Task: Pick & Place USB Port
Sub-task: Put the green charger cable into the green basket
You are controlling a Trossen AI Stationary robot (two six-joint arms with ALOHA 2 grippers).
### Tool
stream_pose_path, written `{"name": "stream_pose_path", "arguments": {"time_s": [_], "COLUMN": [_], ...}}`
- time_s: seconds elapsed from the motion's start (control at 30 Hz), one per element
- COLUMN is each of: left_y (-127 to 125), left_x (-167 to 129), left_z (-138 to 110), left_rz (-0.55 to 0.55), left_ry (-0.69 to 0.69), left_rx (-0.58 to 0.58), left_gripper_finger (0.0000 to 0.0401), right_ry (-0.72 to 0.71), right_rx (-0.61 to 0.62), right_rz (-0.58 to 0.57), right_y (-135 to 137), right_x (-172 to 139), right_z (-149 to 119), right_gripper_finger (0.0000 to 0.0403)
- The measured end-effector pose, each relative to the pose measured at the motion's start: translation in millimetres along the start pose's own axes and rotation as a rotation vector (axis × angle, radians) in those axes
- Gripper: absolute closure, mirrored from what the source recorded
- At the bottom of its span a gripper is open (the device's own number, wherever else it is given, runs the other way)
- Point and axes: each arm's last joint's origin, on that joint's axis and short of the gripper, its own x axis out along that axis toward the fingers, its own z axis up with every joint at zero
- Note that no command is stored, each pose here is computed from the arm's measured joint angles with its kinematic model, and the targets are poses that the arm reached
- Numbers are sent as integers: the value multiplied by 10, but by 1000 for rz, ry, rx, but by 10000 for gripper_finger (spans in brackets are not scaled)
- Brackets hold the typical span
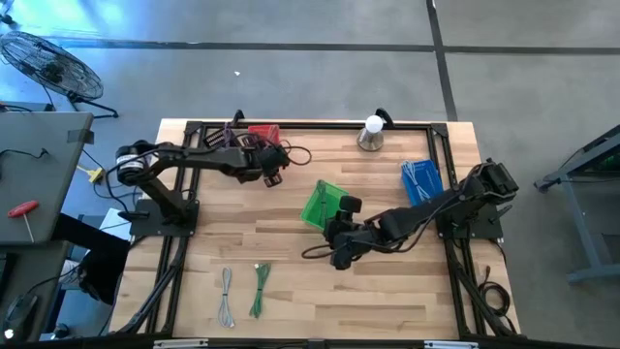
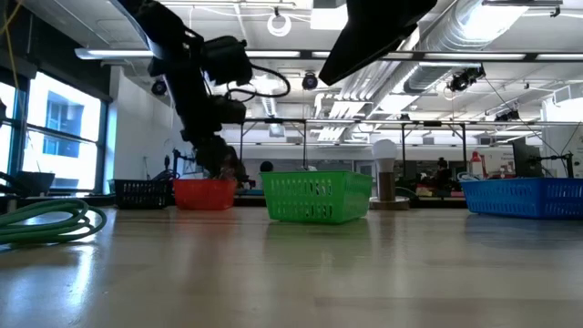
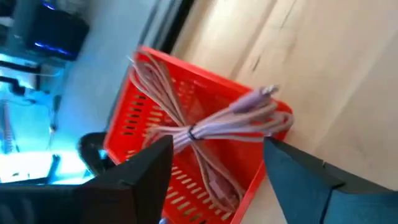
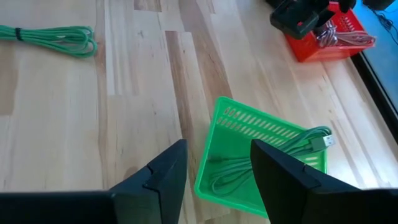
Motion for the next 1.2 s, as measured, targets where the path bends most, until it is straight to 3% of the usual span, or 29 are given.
{"name": "stream_pose_path", "arguments": {"time_s": [0.23, 0.33, 0.43, 0.6, 0.83, 0.93, 1.2], "left_y": [-128, -182, -245, -345, -614, -793, -1287], "left_x": [-442, -756, -1120, -1670, -2092, -2193, -2193], "left_z": [-3, -50, -156, -410, -754, -885, -1118], "left_rz": [144, 99, -25, -396, -752, -795, -743], "left_ry": [-94, -166, -246, -300, -56, 52, 220], "left_rx": [80, 128, 128, -63, -433, -537, -603], "left_gripper_finger": [149, 149, 149, 149, 148, 148, 148], "right_ry": [-2, 1, 8, 40, 53, 51, 27], "right_rx": [-8, -9, -14, -17, -10, 10, 5], "right_rz": [5, 7, 6, 35, 67, 74, 118], "right_y": [31, 32, 29, 36, 73, 106, 269], "right_x": [-17, -18, -17, -17, -39, -60, -168], "right_z": [-9, -12, -20, -48, -66, -74, -109], "right_gripper_finger": [234, 234, 233, 233, 234, 233, 233]}}
